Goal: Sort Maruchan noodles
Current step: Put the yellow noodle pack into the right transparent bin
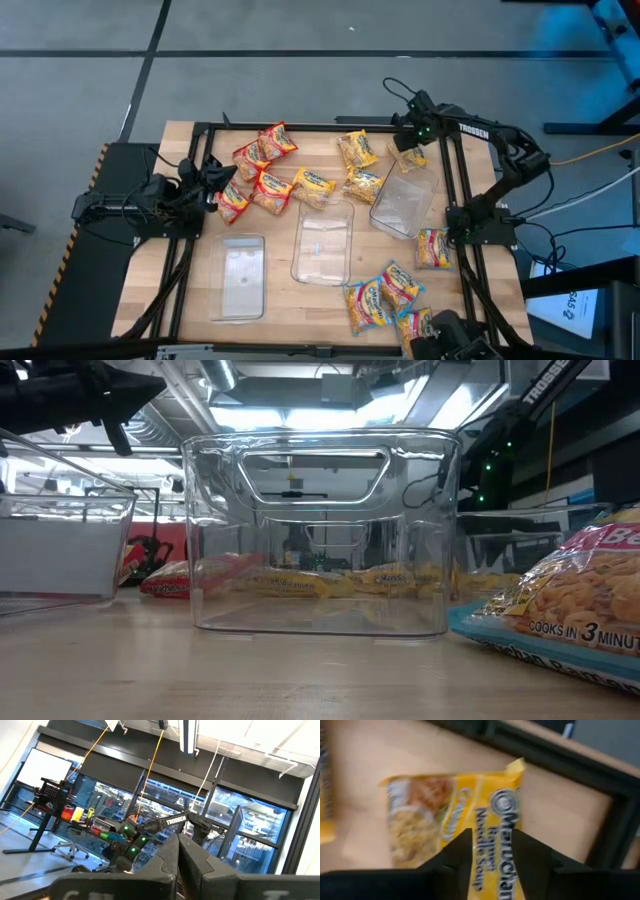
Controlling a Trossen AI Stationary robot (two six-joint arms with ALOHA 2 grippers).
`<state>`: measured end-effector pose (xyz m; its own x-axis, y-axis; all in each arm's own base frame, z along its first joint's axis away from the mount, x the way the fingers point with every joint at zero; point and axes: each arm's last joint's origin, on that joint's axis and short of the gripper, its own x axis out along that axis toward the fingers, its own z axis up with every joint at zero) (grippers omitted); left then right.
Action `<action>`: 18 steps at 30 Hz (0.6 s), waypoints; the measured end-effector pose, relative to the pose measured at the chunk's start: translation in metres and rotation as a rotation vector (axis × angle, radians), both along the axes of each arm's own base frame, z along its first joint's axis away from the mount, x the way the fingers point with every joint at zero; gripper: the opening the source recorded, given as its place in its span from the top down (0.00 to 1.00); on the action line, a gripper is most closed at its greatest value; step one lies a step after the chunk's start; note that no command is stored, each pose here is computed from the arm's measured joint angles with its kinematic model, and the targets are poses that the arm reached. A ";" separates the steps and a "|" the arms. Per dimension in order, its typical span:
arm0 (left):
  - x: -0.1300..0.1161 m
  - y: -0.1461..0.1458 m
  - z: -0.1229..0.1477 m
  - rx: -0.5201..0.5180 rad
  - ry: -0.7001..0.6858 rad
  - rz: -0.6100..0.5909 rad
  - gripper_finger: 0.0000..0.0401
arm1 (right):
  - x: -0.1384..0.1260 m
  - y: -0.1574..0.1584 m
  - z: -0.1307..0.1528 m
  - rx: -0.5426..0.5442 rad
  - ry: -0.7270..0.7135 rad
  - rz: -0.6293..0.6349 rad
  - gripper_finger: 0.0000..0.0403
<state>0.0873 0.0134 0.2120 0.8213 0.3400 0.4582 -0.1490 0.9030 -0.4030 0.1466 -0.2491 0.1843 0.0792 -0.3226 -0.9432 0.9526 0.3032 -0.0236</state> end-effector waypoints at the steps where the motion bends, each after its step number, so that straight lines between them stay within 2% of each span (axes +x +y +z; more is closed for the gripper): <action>1: 0.000 0.000 0.000 0.000 0.000 -0.001 1.00 | -0.001 0.000 0.000 -0.008 0.007 -0.030 0.62; 9: 0.000 -0.001 0.000 0.015 0.005 -0.030 1.00 | -0.013 -0.009 -0.008 0.075 -0.079 -0.158 0.53; 18: 0.000 -0.001 0.000 0.015 0.004 -0.033 1.00 | -0.013 -0.009 -0.011 0.075 -0.068 -0.232 0.58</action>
<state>0.0877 0.0124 0.2118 0.8336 0.3060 0.4598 -0.1210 0.9135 -0.3885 0.1339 -0.2585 0.1736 0.0752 -0.2693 -0.9601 0.9956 0.0744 0.0571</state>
